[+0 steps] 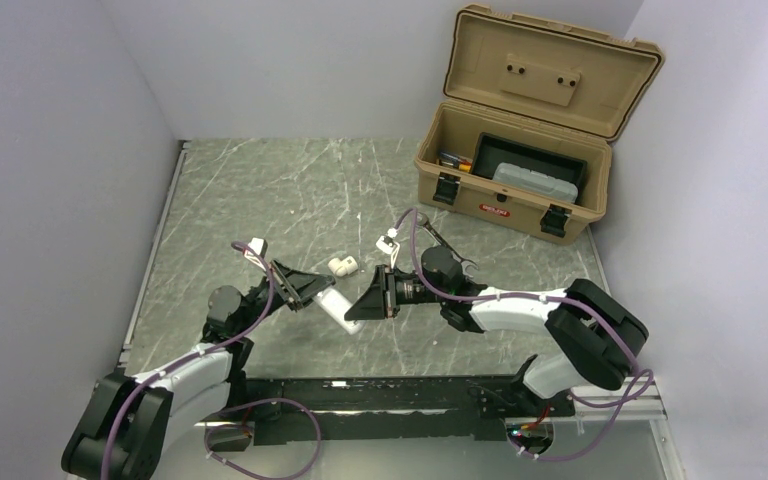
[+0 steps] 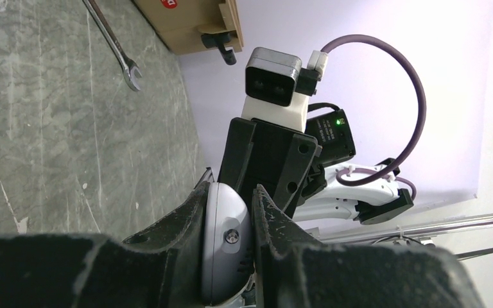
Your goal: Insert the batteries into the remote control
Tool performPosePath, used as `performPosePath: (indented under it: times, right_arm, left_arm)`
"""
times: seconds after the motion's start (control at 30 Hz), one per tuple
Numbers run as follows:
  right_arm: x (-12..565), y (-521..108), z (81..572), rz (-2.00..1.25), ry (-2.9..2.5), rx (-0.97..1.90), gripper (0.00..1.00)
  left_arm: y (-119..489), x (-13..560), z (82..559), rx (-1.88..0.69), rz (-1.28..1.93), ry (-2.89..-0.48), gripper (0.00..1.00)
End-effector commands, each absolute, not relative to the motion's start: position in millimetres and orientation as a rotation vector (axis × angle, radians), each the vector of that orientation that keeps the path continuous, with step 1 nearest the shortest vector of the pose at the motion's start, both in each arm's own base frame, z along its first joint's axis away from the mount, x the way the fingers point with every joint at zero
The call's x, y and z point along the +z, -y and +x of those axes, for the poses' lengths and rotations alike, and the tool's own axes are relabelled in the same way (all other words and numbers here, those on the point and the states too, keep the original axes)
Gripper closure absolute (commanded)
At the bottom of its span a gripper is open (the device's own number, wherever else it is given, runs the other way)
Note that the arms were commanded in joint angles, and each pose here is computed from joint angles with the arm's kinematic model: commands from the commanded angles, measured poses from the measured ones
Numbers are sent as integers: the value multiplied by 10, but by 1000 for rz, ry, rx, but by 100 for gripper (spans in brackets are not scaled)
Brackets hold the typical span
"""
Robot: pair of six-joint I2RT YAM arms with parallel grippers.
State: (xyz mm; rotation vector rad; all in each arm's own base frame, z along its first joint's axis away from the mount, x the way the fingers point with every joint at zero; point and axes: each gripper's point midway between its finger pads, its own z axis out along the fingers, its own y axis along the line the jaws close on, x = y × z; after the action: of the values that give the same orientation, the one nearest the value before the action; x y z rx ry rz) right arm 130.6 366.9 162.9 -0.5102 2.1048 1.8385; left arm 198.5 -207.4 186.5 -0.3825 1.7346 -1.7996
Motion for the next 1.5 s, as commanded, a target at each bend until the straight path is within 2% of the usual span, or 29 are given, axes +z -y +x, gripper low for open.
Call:
performPosePath:
  times: [0.0, 0.23, 0.37, 0.4, 0.57, 0.8, 0.93, 1.07, 1.3, 1.47]
  right_arm:
    - [1869, -3760, 1321, -578, -1983, 1873, 79]
    - [1908, -3800, 1320, -593, -1967, 1881, 84]
    - [1961, -3807, 1319, -606, -1947, 1885, 98]
    - [1978, -3805, 1315, -611, -1940, 1885, 100]
    - [2042, -3765, 1312, -613, -1912, 1843, 100]
    - [2086, -3716, 1302, -587, -1897, 1842, 100]
    - [2082, -3695, 1298, -574, -1898, 1837, 100]
    - [2025, -3655, 1311, -562, -1933, 1787, 100]
    - [1923, -3518, 1364, -512, -1985, 1677, 100]
    - [1770, -3305, 1518, -425, -2063, 1472, 100]
  left_arm:
    - [2086, 2081, 1967, -1839, -322, -1657, 100]
    - [2084, 2057, 1966, -1829, -322, -1665, 100]
    - [2087, 2020, 1973, -1816, -320, -1678, 100]
    - [2088, 2015, 1969, -1815, -316, -1679, 97]
    - [2081, 1986, 1967, -1807, -319, -1681, 64]
    - [2081, 1984, 1989, -1790, -319, -1688, 40]
    - [2082, 1970, 1998, -1782, -323, -1698, 14]
    - [2072, 1950, 2011, -1768, -333, -1703, 1]
    - [2048, 1931, 2043, -1734, -345, -1720, 1]
    - [1968, 1877, 2108, -1665, -362, -1750, 1]
